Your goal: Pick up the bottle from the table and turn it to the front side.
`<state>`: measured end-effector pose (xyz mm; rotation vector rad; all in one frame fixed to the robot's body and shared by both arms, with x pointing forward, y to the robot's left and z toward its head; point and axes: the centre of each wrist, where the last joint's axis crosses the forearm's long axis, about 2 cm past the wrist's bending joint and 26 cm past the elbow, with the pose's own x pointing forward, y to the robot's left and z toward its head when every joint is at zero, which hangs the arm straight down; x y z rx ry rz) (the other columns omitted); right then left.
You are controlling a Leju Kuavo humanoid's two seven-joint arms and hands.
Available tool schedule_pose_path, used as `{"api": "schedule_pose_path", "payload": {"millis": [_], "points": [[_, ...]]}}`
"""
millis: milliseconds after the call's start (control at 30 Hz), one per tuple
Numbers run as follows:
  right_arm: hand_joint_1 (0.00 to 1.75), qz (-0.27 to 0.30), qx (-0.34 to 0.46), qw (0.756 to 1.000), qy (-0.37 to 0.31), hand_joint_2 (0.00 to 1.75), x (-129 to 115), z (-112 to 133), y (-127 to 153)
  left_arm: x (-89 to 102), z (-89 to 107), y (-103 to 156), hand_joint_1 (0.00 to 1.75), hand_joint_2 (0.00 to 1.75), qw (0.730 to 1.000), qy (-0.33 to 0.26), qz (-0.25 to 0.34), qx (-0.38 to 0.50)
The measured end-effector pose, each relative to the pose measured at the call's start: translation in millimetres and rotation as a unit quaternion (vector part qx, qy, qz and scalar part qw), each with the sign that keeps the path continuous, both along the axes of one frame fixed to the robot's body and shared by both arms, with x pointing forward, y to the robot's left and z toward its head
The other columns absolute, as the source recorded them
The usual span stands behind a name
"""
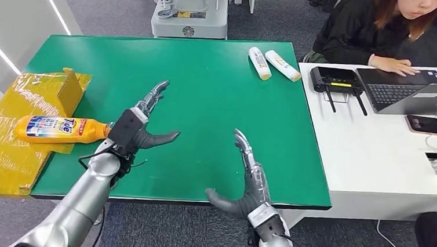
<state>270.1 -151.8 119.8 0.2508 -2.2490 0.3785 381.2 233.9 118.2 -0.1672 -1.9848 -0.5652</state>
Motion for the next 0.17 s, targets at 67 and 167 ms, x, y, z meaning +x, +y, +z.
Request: {"api": "schedule_pose_path", "payload": {"millis": [67,167], "points": [[0.00,-0.020,0.017,1.000,0.001,1.75,-5,1,-7,-20.9,0.7,-15,0.00,1.75,0.999,-0.015,-0.002,-0.052],[0.00,-0.037,0.039,0.999,0.009,1.75,-13,1,-14,-48.1,0.3,-31,0.00,1.75,0.995,-0.028,-0.006,-0.100]]}}
